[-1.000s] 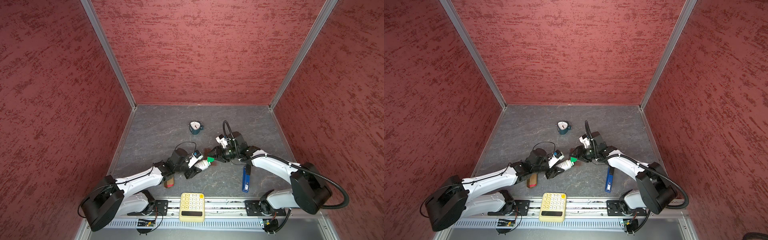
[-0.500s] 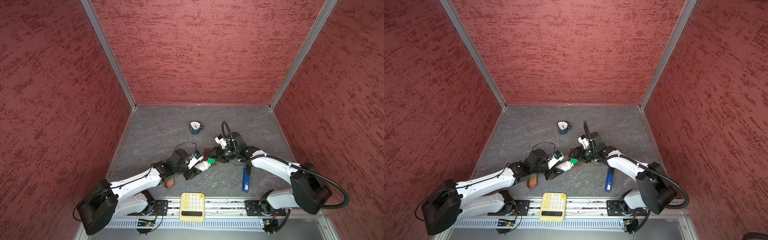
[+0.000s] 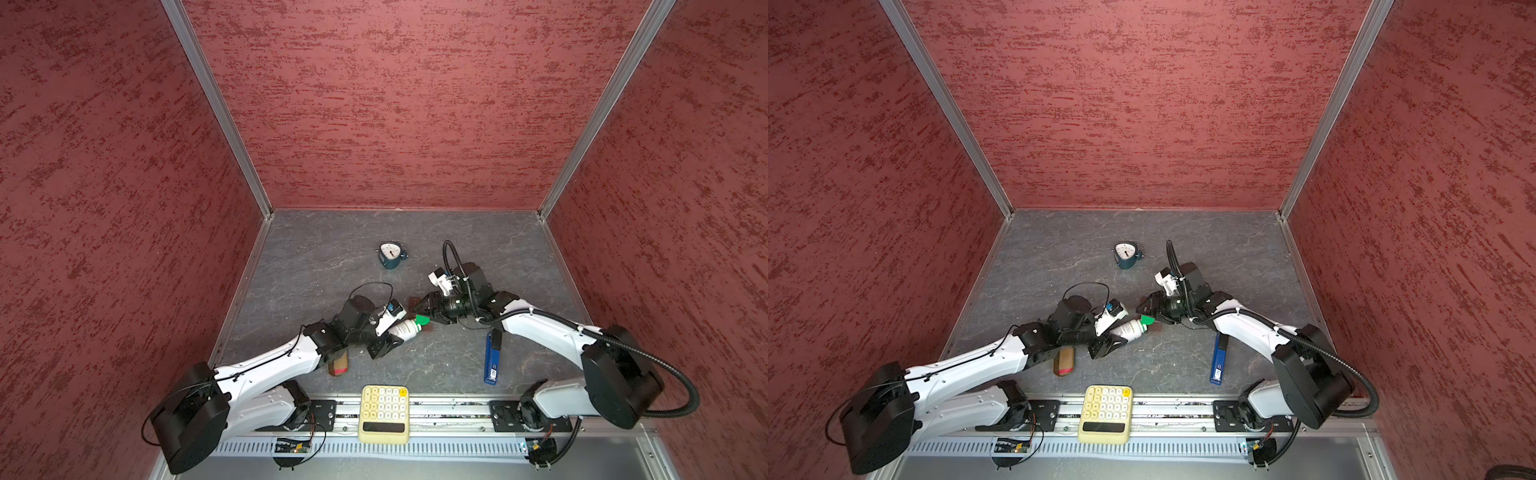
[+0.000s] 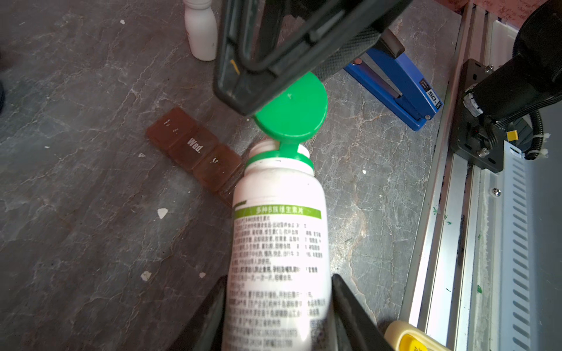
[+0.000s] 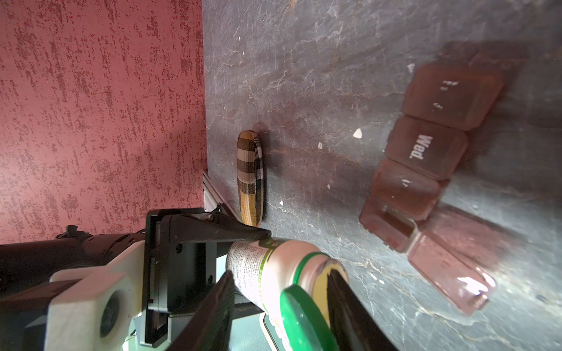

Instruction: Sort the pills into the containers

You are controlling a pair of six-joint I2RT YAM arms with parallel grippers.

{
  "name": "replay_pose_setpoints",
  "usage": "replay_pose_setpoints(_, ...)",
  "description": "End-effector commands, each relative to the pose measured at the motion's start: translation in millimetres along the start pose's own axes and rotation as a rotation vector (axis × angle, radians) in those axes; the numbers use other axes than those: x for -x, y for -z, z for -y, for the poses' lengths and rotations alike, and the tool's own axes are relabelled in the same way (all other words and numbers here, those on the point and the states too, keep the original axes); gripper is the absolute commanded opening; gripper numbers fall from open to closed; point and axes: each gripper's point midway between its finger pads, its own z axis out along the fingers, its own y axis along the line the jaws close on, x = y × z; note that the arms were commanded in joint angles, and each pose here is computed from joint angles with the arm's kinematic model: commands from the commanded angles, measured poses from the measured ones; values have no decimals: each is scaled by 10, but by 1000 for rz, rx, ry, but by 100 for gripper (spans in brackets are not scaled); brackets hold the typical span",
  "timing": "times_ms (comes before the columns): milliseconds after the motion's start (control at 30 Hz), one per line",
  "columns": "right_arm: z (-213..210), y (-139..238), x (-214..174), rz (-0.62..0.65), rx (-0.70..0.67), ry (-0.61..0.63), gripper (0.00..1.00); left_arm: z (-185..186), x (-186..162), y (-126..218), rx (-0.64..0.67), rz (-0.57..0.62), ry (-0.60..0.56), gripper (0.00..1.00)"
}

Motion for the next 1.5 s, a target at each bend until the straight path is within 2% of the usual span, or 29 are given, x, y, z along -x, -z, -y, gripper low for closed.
replay_pose_setpoints(0,-276,42,71,14,64,66,50,15,150,77,4,28,-15,0)
replay_pose_setpoints(567,-348,90,54,19,69,80,48,23,217,122,5,11,-18,0)
replay_pose_setpoints(833,-374,96,60,17,75,83,48,31,278,218,18,44,-26,0)
replay_pose_setpoints(1467,-418,82,111,22,79,90,47,-178,318,244,27,78,-45,0)
